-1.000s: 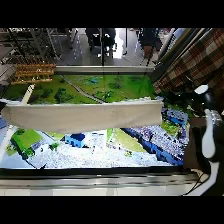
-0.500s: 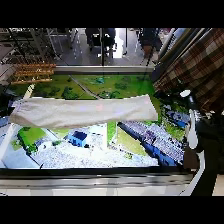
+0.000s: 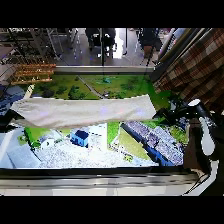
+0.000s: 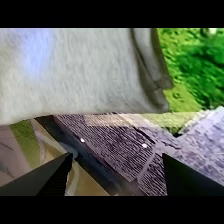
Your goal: Fold the clothes and pants, and hang the long-sleeved shirts on hangers.
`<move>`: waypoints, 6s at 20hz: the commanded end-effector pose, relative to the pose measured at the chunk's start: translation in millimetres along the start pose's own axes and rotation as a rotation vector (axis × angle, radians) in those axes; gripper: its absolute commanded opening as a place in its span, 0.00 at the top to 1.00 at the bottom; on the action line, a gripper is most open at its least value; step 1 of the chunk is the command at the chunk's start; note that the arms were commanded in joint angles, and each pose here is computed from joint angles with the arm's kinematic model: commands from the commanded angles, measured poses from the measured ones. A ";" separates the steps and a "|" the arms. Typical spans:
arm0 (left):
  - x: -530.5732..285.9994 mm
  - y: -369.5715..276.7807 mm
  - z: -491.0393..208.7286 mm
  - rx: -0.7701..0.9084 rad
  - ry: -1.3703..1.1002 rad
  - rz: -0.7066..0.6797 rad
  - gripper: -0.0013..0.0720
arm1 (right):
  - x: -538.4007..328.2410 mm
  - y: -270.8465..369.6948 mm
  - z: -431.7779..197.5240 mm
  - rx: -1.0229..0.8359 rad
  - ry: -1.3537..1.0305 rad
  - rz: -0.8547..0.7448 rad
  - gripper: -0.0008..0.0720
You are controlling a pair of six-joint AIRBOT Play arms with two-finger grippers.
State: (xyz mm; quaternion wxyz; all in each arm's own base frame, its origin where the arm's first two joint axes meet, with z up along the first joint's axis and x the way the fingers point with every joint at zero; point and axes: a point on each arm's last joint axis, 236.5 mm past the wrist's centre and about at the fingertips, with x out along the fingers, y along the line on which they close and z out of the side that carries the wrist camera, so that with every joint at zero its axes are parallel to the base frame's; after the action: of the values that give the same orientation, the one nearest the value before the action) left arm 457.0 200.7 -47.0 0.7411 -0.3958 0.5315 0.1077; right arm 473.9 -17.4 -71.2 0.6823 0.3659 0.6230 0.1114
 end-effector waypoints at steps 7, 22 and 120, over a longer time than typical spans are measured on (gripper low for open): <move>64.7 -2.0 -2.5 -0.068 0.005 0.031 0.38 | 35.2 8.7 55.8 0.184 -0.271 0.058 0.13; -17.9 85.2 -75.8 0.228 0.299 0.401 0.94 | -1.6 -40.3 -79.1 -0.175 0.247 -0.451 0.95; 41.3 -131.3 -332.9 0.994 0.414 0.010 0.94 | -105.3 216.1 -200.9 -0.614 -0.155 -0.232 0.95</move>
State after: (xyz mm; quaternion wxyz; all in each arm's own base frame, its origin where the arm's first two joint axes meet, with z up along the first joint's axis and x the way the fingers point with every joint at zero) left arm 315.2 -130.4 -80.5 0.7247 -0.0155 0.6509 -0.2256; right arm 348.3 77.7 112.0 0.8102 0.0616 0.5669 0.1355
